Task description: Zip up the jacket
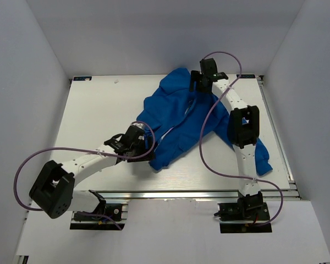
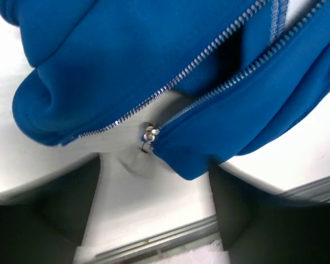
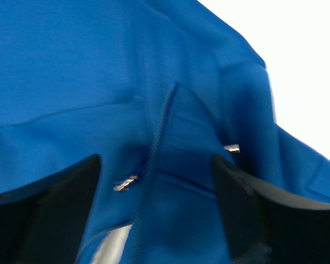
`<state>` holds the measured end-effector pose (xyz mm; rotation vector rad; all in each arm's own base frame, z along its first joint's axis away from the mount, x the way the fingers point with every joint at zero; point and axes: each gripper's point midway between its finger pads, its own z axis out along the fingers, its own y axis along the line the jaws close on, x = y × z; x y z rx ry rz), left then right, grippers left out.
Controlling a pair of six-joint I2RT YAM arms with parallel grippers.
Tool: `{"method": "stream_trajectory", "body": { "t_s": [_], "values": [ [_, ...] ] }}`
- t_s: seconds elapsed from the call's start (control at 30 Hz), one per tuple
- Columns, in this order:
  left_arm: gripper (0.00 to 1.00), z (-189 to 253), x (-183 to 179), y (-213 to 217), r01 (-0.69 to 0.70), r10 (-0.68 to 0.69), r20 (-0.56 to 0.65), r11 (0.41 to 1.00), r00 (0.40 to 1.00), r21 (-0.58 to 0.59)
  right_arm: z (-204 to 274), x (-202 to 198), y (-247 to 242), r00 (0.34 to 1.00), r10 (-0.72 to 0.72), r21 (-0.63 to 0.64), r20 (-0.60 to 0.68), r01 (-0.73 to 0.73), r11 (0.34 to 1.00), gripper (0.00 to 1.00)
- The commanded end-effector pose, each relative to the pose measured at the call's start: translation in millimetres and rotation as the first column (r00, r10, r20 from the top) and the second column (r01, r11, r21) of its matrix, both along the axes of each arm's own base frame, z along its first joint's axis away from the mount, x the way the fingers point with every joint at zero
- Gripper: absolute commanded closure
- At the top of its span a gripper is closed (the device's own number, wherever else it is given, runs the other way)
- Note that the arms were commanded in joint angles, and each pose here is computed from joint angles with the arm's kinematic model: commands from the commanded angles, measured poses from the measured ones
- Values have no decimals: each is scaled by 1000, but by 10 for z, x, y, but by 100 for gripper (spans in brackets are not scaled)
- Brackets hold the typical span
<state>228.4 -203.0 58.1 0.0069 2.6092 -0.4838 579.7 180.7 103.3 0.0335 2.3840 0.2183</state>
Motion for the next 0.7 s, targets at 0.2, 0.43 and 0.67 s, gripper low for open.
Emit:
{"method": "stream_trajectory", "body": {
  "t_s": [0.2,0.43,0.67],
  "values": [
    [2,767,115,59,-37,43,135,998,990,-48,1415,-626,539,927,280,-132,251,-254,958,11],
    [2,1348,313,391,-215,229,332,974,915,-77,1357,-1987,756,951,266,5,155,-270,963,11],
    [2,1191,559,379,-269,265,319,962,910,-32,427,-3257,980,901,428,75,-69,-423,903,11]
  ]
}}
